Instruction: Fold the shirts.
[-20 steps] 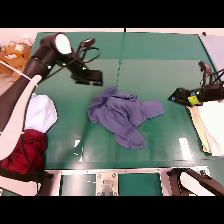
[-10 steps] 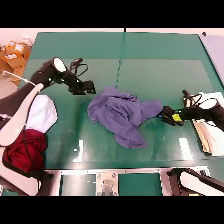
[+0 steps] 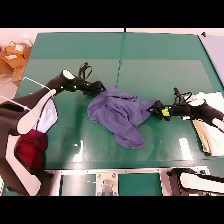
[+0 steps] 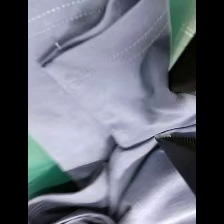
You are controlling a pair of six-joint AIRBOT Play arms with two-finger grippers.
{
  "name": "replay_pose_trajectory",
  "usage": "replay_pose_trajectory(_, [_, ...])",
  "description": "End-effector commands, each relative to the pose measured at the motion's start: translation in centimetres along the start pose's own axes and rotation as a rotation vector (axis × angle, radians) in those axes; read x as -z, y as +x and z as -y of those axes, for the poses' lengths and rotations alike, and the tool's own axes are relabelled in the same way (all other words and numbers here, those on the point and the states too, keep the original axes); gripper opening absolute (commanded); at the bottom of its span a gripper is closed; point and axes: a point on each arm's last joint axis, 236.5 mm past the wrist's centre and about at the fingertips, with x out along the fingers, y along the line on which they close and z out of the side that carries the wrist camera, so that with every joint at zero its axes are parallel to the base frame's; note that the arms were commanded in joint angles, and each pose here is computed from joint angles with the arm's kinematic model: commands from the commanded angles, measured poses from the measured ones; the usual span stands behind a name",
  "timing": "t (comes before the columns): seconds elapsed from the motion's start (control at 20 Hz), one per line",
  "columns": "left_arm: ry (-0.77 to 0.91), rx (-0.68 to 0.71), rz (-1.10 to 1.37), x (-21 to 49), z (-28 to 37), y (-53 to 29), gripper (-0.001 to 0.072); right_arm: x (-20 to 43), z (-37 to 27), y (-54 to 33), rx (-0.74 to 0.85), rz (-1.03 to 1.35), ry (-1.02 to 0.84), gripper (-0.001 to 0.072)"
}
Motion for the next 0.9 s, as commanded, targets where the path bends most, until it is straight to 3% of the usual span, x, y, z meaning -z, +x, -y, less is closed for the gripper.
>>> replay_pose_trajectory(0.0, [0.058,0.099,-0.057,1.8,2.4,1.0,0.0185,-1.8,-2.0,-0.5,-0.047,0.029,-0.026,0.0211])
replay_pose_trajectory(0.05, [0.085,0.13,-0.093,2.4,3.2,0.6,0.0097,-2.1,-2.6,-0.8,-0.06,0.028,-0.039,0.021])
replay_pose_trajectory(0.1, [0.124,0.158,-0.124,2.7,3.9,-0.1,0.0019,-2.3,-3.4,-1.1,-0.074,0.021,-0.055,0.0128])
replay_pose_trajectory(0.15, [0.153,0.178,-0.14,2.5,4.5,-0.9,0.0019,-2.4,-4.3,-1.6,-0.091,0.01,-0.089,0.0018])
replay_pose_trajectory(0.3, [0.198,0.19,-0.116,-0.6,6.5,-5.0,0.0017,-3.5,-7.5,-4.5,-0.157,-0.009,-0.174,0.0017])
replay_pose_trajectory(0.55, [0.309,-0.012,0.021,-4.8,8.4,-16.3,0.0017,-6.4,-13.7,-14.8,-0.241,0.127,-0.334,0.0017])
replay_pose_trajectory(0.7, [0.359,-0.201,0.121,-5.2,9.0,-23.3,0.0017,-7.6,-16.5,-22.7,-0.248,0.319,-0.395,0.0017])
replay_pose_trajectory(0.85, [0.436,-0.27,0.277,-4.6,13.1,-30.9,0.0017,-6.9,-18.7,-30.2,-0.234,0.516,-0.463,0.0017])
